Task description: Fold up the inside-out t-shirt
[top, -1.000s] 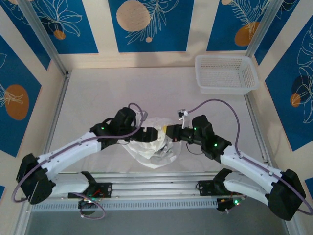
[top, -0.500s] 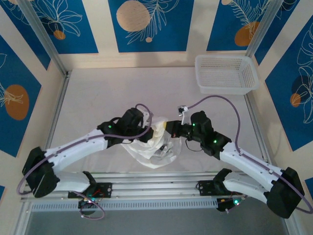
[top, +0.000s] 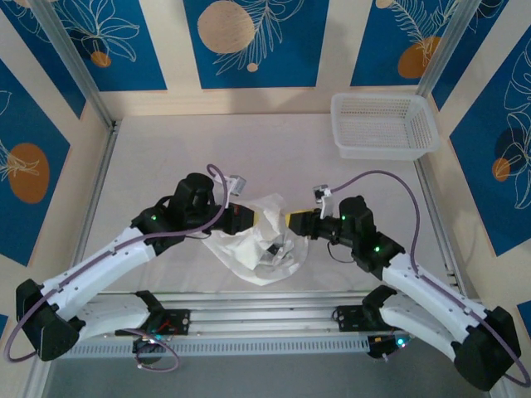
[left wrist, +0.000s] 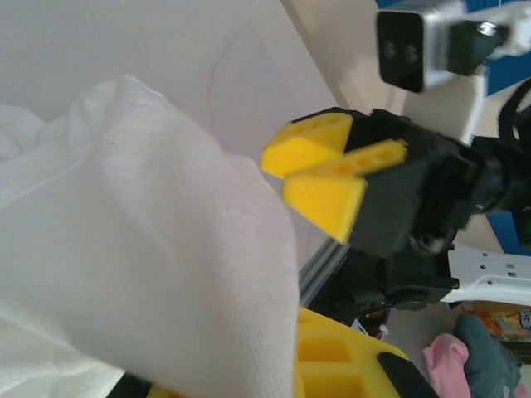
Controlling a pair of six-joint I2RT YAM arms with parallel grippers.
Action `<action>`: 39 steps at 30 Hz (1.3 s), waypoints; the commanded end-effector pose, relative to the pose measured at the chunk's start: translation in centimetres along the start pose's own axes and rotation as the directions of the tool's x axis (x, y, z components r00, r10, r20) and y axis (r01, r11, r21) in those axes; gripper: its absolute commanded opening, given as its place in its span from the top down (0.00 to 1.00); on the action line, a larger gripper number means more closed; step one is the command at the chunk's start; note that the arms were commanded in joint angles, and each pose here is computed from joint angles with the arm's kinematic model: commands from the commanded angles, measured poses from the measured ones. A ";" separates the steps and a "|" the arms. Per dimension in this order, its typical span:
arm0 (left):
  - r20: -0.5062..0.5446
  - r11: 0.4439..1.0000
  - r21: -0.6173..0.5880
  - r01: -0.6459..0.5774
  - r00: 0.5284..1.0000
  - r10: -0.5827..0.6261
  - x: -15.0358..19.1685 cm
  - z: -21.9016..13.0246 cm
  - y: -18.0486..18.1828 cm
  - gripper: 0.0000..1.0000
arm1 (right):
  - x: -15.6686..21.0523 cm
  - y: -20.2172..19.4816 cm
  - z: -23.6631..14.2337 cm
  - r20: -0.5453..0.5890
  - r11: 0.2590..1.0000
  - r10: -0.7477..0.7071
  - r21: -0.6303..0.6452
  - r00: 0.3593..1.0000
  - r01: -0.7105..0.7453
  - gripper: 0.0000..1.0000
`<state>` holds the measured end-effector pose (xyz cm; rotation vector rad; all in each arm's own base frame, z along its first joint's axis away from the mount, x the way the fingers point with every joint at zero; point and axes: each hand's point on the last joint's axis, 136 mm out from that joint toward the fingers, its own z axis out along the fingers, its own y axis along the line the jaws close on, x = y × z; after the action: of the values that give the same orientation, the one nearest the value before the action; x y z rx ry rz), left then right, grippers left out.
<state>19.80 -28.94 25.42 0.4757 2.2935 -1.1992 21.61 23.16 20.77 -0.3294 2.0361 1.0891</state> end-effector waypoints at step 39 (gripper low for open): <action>0.066 0.950 -0.232 -0.209 0.971 0.229 0.1 -7.0 5.6 0.40 | -2.7 7.7 2.4 -0.056 0.943 0.006 -0.333 0.998 -0.024 1.00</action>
<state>22.56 -19.90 24.39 0.4072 2.2444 -0.8547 20.55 29.11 25.77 -0.5430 1.8994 1.4015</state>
